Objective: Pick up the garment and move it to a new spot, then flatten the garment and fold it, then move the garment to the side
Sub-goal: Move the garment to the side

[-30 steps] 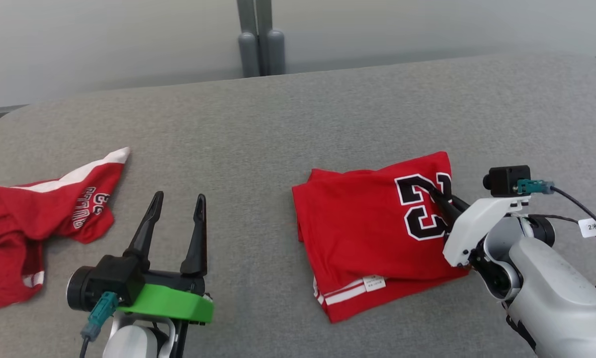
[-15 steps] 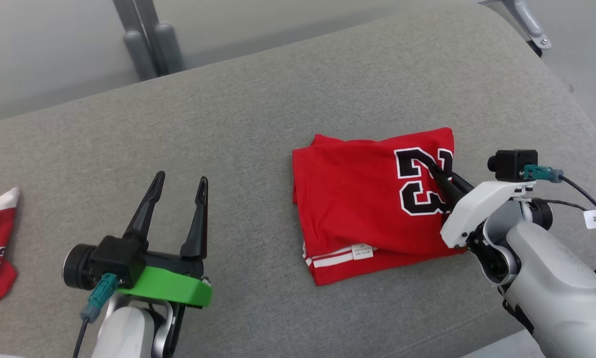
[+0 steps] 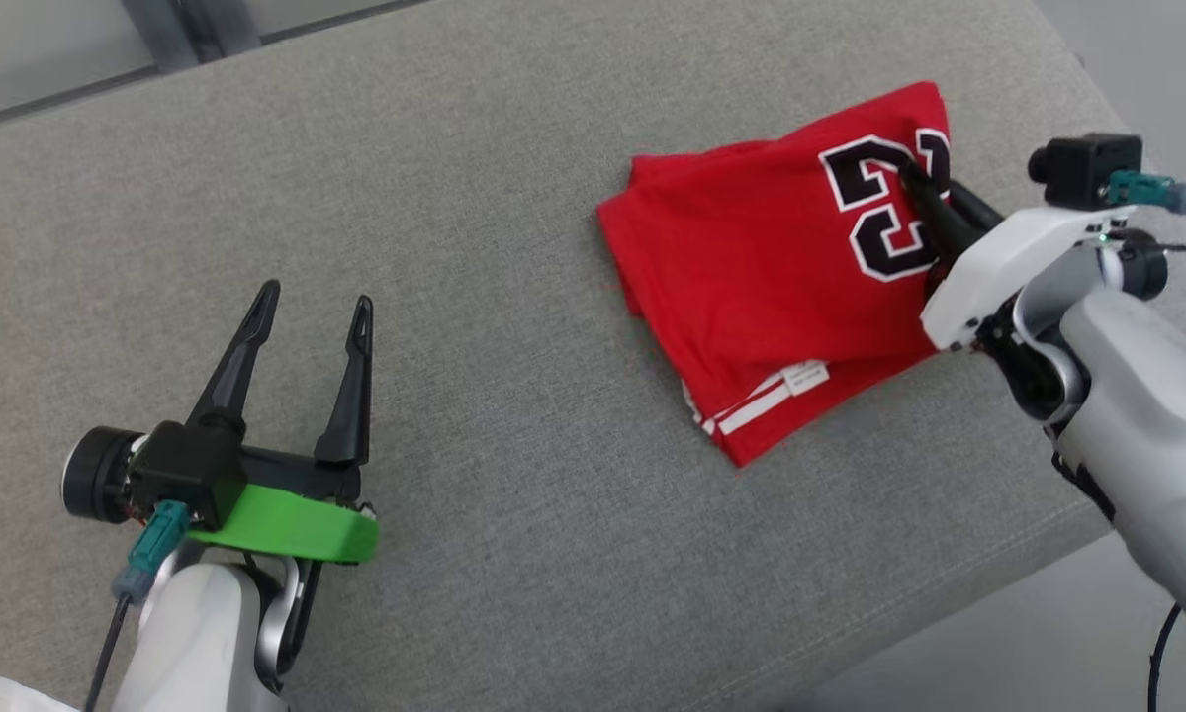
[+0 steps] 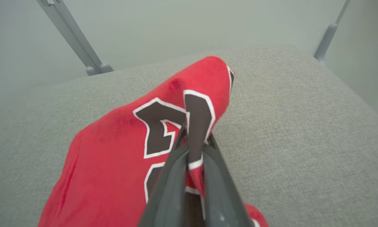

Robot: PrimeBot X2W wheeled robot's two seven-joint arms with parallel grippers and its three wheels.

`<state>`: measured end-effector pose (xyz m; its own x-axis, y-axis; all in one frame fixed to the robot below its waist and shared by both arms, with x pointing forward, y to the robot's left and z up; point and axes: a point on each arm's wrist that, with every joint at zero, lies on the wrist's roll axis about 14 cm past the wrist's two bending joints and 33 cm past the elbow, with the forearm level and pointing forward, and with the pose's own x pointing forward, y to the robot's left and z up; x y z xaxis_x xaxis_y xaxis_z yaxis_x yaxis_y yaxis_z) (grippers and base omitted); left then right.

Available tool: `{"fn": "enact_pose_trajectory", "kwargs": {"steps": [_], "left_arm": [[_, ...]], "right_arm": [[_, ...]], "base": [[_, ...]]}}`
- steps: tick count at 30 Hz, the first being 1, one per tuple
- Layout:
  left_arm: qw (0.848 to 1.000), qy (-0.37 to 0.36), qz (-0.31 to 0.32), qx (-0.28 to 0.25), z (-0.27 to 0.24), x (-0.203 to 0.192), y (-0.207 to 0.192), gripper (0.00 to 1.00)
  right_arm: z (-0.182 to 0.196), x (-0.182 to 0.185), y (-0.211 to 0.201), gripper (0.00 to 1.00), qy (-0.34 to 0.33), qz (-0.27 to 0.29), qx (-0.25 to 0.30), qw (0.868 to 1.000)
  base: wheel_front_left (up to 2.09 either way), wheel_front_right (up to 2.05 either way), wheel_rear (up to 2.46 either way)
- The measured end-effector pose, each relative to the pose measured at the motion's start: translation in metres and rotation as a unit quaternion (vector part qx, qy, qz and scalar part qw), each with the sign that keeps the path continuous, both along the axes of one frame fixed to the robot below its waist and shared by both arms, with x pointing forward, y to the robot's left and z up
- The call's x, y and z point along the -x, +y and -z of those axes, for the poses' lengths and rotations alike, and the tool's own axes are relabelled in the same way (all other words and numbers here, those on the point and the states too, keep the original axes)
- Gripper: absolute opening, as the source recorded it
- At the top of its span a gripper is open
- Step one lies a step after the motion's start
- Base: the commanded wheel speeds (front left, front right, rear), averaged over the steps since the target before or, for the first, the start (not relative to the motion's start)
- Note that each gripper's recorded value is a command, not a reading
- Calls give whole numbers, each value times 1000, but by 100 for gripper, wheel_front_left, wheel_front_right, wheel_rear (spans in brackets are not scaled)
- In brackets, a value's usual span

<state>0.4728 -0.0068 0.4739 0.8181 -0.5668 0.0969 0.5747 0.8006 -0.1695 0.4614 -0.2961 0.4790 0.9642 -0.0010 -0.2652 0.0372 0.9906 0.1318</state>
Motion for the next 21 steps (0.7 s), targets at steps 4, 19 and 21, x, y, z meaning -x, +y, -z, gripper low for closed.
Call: {"fn": "enact_pose_trajectory", "kwargs": {"steps": [4,19,21], "left_arm": [[1000,5,3,-8,11,-11,1,100],[999,40,-15,-31,56,-35,25,100],[998,45,-17,-34,62,-36,28,100]], "right_arm": [[-7,-22,-19,0,-7,9,22,1000],[3,-71,-106,0,48,50,154,986],[8,-76,-110,0,59,48,171,982]], "base": [[0,0,0],[0,0,0],[0,0,0]]}}
